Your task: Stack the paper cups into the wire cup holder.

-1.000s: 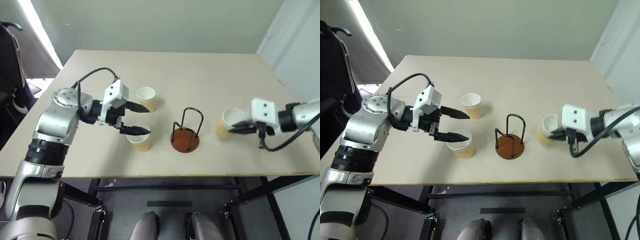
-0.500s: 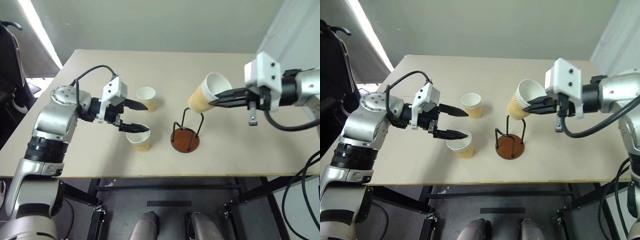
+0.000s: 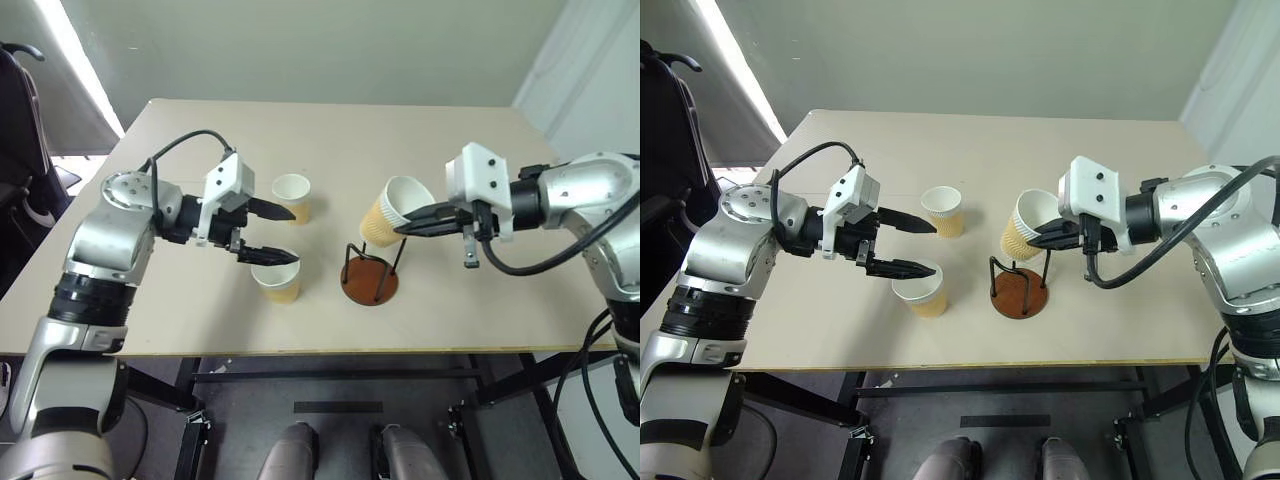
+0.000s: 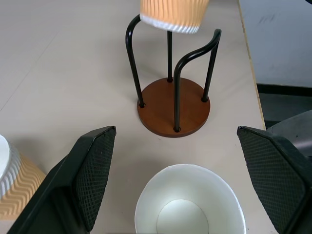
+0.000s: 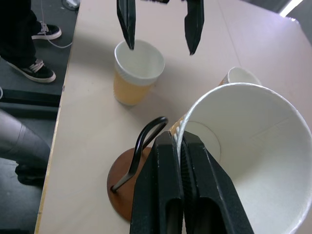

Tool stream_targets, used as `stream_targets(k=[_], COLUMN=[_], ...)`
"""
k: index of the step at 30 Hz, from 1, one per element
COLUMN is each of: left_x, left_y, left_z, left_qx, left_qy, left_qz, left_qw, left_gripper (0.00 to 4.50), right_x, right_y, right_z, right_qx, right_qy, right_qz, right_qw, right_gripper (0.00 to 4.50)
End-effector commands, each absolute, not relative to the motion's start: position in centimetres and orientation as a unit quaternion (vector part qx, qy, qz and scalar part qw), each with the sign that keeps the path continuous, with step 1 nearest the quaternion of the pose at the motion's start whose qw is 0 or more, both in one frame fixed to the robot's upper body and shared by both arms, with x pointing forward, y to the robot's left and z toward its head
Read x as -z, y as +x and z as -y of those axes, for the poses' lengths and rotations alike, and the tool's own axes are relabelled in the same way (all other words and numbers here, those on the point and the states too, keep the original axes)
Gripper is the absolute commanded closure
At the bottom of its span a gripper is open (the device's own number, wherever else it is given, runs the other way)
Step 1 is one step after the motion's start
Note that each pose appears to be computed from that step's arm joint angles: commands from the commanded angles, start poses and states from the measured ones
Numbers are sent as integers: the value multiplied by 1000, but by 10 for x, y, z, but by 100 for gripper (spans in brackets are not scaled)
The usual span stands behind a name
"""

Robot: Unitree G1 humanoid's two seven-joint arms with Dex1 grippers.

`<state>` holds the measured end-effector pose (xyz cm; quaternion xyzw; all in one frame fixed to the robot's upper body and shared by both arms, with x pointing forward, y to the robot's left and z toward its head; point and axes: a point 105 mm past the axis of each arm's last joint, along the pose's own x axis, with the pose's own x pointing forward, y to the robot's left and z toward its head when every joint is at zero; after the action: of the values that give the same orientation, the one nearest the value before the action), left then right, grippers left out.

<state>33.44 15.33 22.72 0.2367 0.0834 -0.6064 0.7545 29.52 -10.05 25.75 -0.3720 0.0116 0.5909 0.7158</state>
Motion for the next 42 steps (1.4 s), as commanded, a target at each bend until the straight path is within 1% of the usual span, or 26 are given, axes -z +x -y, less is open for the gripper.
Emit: stream_targets(k=[1,6,9,14,18,27,30,33,37,42], left_x=[-242,-242,-241,-240,-240,-242,-246,-240,-242,-245], left_y=[332,332,333,333,334,336,337,338,326,313], left_z=[-155,-155,-155,-154,-155,-158,-163,-179,-179,-175], left_qx=[598,597,596,597,596,586,577,560,586,612], left_qy=[252,254,254,253,253,272,302,362,358,377], left_qz=[-59,-59,-58,-58,-59,-58,-61,-85,-94,-101], left_qw=[759,759,759,759,760,761,756,740,721,688], left_gripper=[21,21,21,21,21,21,21,21,21,21], right_x=[-258,-254,-256,-258,-261,-284,-300,-312,-310,-308], right_y=[295,296,295,296,298,299,290,274,266,265], right_z=[97,95,91,91,91,92,94,99,105,106], right_qx=[-588,-586,-589,-585,-576,-562,-574,-594,-602,-602], right_qy=[-390,-395,-384,-378,-375,-342,-300,-279,-270,-268], right_qz=[2,3,9,13,23,51,65,68,51,43], right_qw=[708,707,711,718,726,751,759,752,750,751], right_gripper=[449,449,390,222,76,76,76,76,76,76])
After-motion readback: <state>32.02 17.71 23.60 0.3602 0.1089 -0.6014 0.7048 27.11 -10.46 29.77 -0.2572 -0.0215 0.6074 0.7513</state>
